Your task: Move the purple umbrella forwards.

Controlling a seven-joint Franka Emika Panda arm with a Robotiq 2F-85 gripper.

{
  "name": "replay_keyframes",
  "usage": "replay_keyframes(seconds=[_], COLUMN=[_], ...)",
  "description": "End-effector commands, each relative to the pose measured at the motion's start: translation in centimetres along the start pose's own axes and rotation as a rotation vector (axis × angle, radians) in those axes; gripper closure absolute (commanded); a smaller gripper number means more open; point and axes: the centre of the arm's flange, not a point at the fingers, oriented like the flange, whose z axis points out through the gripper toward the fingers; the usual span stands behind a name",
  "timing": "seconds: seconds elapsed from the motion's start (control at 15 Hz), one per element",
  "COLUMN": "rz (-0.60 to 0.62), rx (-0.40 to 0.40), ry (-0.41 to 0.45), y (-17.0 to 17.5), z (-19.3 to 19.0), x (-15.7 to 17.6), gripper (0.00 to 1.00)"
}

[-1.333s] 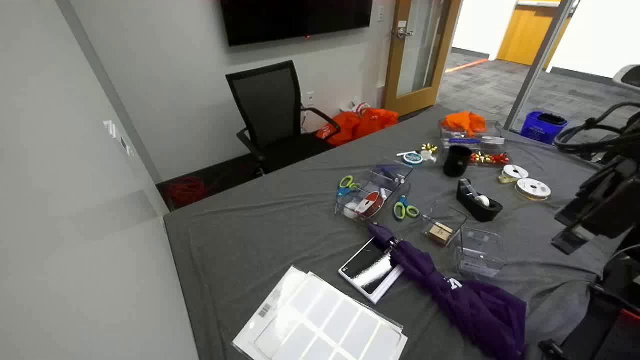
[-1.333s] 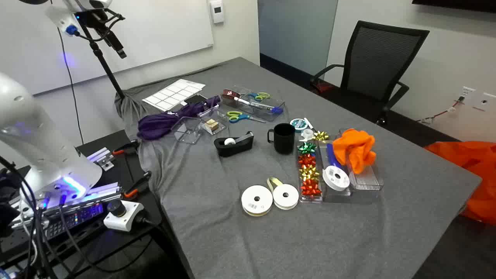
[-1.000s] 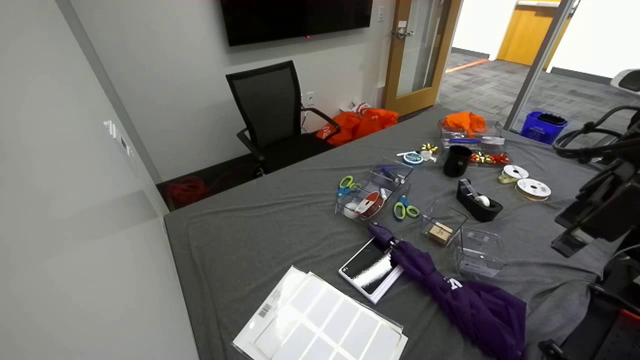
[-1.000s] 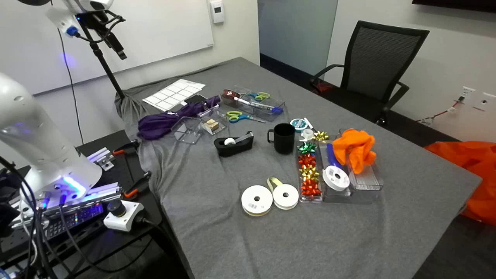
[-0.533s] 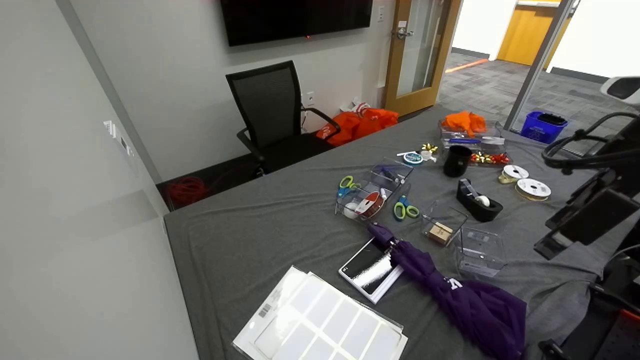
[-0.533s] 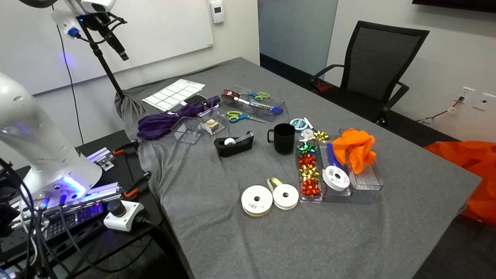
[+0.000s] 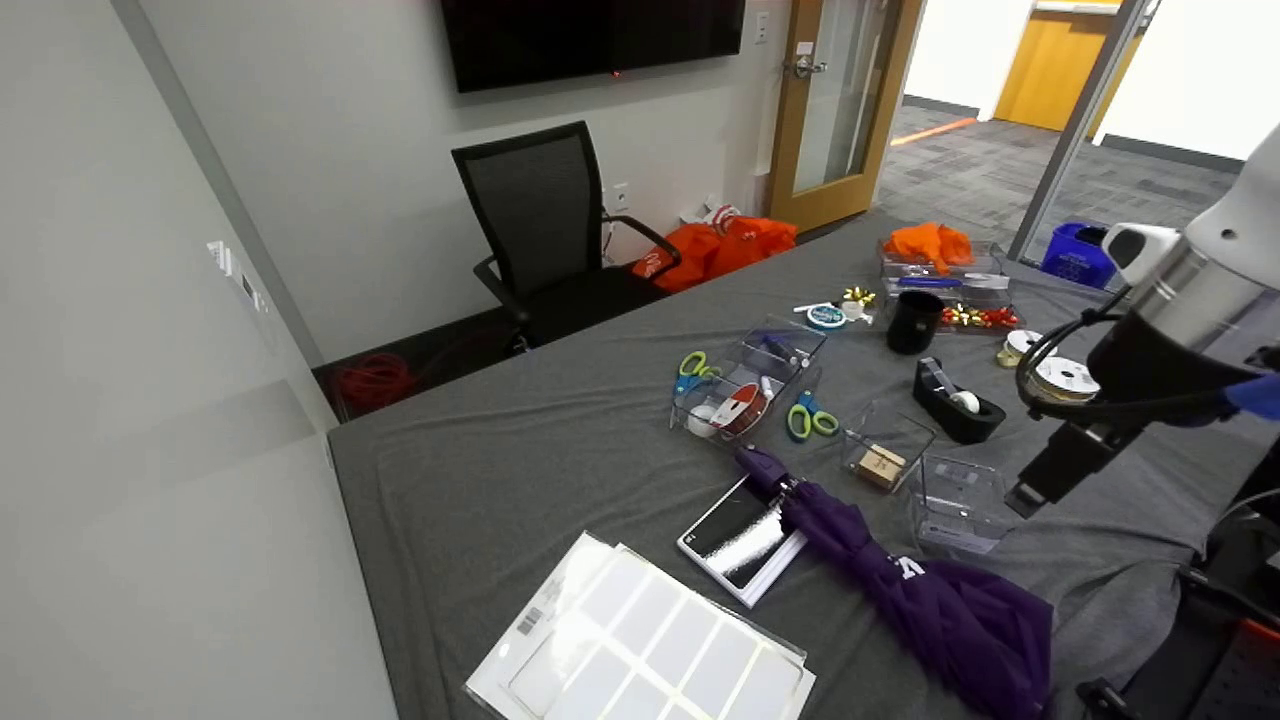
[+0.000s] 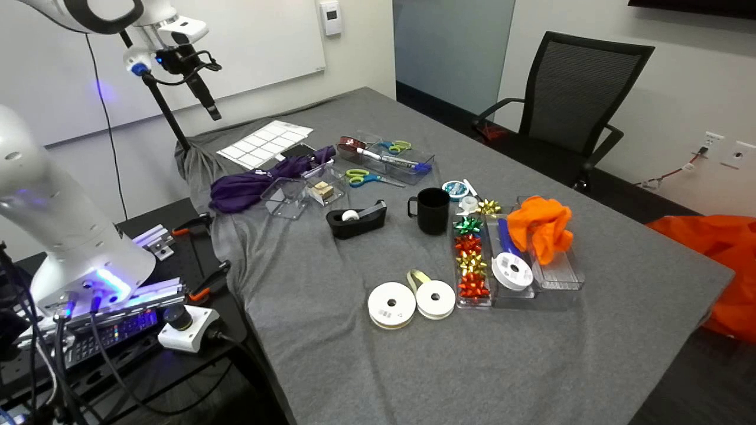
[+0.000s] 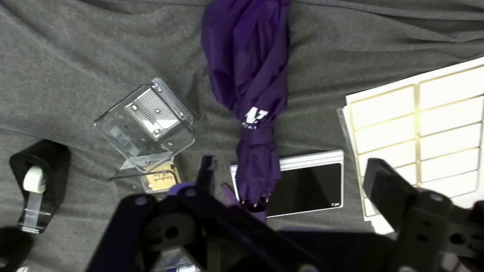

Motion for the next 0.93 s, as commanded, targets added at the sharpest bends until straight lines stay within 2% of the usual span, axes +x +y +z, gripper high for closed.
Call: replay_keyframes(seconds=[0.0,0.13,0.2,0.6,0.87], rz=[0.026,0.049,0.028,0.043,0.031], rx=[-0.061,-0.041,-0.038,-0.030,-0.017], ry=[0.025,0.062,0.041,0.042,-0.010], y=[1.5,2.1,1.9,2.3,2.3], z=[3.5,5.1,2.6,4.2,8.1], x=[2.9,3.9,2.2,2.9,4.1], gripper=[0.00,0.00,0.00,0.00,0.00])
